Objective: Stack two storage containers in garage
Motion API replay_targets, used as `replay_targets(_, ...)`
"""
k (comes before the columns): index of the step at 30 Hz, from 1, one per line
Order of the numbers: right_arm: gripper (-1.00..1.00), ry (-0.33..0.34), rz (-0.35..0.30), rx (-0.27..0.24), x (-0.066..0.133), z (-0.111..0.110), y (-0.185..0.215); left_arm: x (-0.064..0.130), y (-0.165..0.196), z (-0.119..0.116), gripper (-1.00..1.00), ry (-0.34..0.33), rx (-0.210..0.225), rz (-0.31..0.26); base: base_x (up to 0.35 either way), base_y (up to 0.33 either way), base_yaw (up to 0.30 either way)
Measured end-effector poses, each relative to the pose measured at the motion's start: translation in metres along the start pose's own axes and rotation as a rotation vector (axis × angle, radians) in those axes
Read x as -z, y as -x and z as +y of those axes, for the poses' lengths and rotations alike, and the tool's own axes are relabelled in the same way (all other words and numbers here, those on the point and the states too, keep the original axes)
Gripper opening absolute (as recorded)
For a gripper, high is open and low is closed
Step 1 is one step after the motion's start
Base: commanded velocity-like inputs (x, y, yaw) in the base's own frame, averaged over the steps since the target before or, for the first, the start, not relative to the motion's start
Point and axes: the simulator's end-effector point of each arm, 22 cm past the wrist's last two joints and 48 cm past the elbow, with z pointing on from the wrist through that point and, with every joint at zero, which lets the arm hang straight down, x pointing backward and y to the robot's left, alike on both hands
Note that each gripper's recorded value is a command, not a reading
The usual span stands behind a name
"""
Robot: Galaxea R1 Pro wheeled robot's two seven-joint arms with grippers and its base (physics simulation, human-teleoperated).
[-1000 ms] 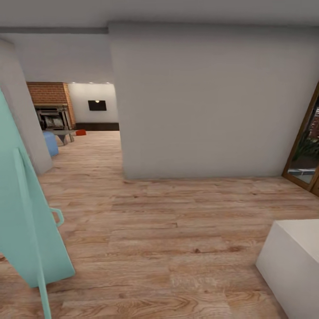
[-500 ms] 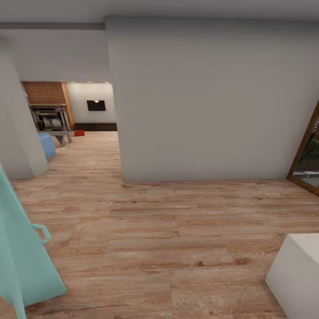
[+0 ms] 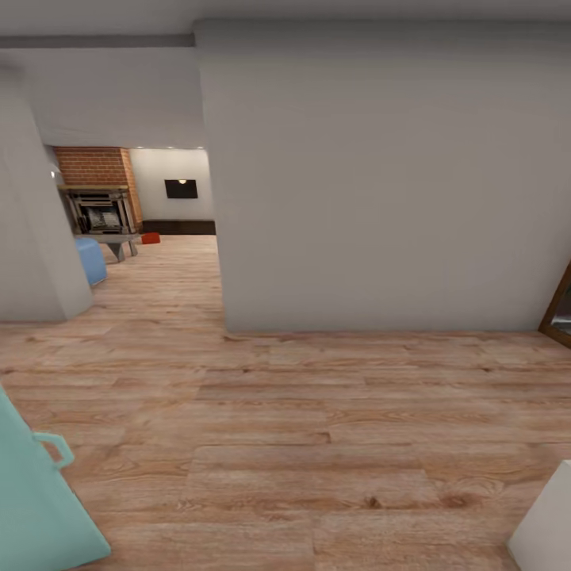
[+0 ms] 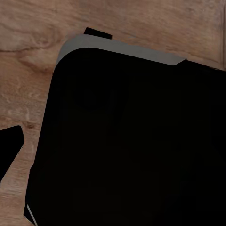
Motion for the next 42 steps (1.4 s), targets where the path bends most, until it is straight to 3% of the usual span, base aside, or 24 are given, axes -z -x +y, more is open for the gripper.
replay_targets(42,1.00,-0.009,0.002,0.002,-0.0001,-0.0014,-0.0003,0.0000,-0.0001,-0.0003,1.00,0.000,0.000,0.000,0.329,0.000,0.013)
